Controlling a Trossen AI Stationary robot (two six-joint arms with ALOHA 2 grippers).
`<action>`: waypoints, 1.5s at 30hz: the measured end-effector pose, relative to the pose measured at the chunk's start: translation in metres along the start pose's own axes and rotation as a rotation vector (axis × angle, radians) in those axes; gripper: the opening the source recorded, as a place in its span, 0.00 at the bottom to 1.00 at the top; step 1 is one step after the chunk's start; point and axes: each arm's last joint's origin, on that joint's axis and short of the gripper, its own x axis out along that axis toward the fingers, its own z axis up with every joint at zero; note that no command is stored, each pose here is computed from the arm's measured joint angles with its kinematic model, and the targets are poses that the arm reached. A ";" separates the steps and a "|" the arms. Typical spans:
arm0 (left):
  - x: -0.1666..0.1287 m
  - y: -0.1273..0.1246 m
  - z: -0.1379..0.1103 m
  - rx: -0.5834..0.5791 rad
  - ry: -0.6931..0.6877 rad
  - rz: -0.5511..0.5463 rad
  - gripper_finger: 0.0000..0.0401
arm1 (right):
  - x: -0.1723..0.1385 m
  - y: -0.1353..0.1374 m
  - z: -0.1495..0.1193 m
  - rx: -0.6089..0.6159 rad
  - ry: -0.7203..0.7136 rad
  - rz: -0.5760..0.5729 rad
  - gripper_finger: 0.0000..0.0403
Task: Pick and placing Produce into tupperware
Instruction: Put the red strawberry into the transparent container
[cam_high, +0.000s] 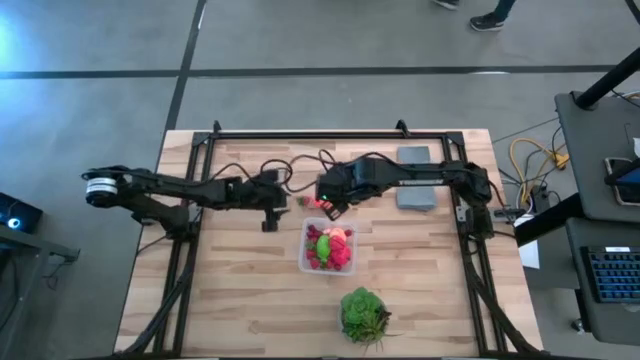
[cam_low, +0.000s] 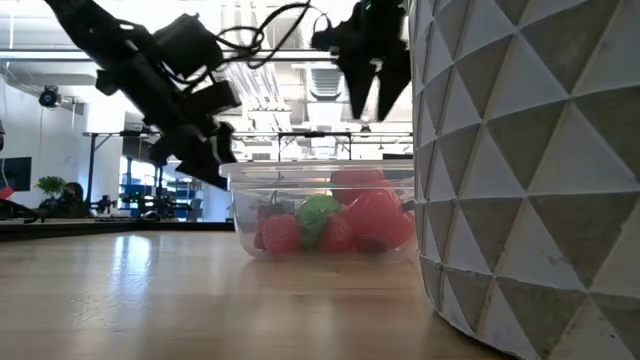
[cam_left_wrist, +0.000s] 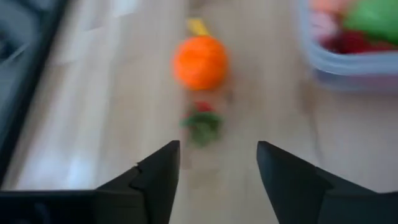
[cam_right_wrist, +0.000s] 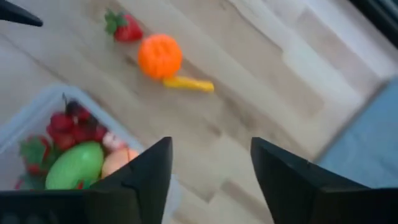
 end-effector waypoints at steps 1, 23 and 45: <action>0.004 -0.001 0.001 0.034 0.003 -0.029 0.51 | -0.004 -0.001 -0.005 0.010 0.007 -0.004 0.53; 0.061 0.020 0.022 -0.073 0.111 -0.088 0.52 | -0.060 -0.064 -0.120 0.635 -0.215 -0.154 0.66; 0.082 0.022 0.013 -0.166 0.194 -0.109 0.52 | -0.043 -0.075 -0.139 0.625 -0.209 -0.217 0.66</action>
